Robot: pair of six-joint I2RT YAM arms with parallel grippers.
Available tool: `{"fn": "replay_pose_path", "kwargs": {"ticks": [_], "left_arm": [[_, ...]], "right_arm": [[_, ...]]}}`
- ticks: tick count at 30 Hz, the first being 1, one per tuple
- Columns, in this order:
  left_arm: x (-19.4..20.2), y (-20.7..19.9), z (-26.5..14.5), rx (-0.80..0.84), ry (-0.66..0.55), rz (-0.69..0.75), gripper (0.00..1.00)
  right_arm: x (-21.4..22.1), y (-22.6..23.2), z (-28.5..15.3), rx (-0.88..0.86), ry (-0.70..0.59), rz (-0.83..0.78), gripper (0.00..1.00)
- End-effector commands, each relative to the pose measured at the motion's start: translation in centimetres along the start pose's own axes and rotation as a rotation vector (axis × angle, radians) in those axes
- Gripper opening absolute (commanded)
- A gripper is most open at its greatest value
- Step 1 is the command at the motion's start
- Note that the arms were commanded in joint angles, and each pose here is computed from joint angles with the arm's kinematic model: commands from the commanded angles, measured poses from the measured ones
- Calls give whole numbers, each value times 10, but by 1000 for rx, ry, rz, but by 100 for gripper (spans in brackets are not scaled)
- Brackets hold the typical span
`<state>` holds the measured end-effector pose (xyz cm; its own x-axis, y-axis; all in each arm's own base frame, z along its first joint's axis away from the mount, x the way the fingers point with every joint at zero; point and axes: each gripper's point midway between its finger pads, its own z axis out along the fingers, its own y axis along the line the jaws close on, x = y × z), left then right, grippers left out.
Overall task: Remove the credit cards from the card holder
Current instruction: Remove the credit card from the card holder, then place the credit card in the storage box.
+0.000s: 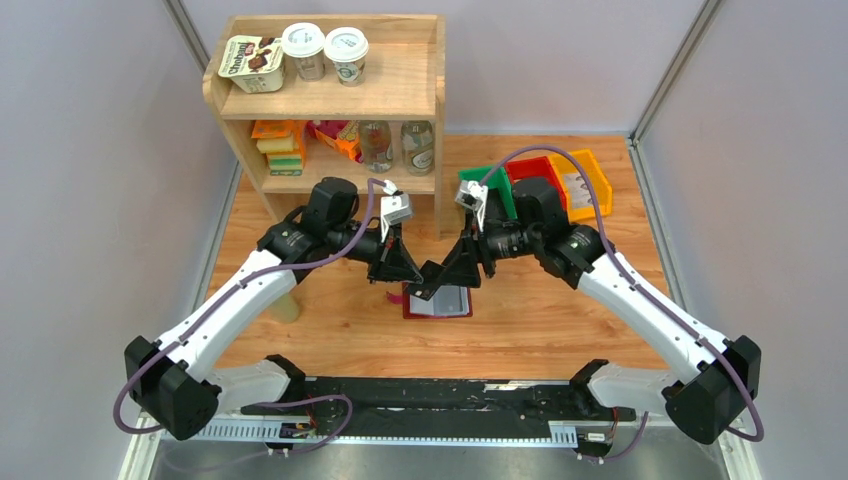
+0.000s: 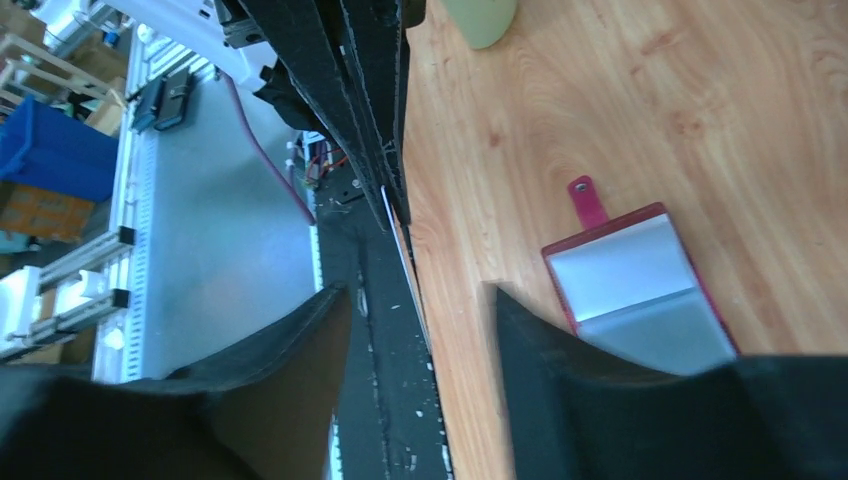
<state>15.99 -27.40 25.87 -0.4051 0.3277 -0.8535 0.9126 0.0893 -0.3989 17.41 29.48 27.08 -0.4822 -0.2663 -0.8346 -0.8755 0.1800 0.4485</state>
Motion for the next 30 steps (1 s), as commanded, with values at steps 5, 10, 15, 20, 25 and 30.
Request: {"fn": "replay_pose_path", "kwargs": {"ticks": [5, 10, 15, 20, 25, 30], "left_arm": [[-15, -9, -6, 43, -5, 137, 8], [-12, 21, -14, -174, -10, 118, 48], [-3, 62, -51, -574, -84, 41, 66], [5, 85, -115, -971, -222, 11, 69], [33, 91, -141, -1126, -262, -55, 78], [45, 91, -148, -1163, -278, -78, 79]], "right_arm": [[-18, 6, 0, -20, -22, -43, 0], [-15, -19, -9, 88, -30, 34, 0], [-8, -91, -45, 385, -77, 225, 0], [-4, -169, -102, 721, -178, 454, 0], [-5, -236, -132, 921, -236, 562, 0], [-12, -290, -121, 950, -236, 618, 0]]}}
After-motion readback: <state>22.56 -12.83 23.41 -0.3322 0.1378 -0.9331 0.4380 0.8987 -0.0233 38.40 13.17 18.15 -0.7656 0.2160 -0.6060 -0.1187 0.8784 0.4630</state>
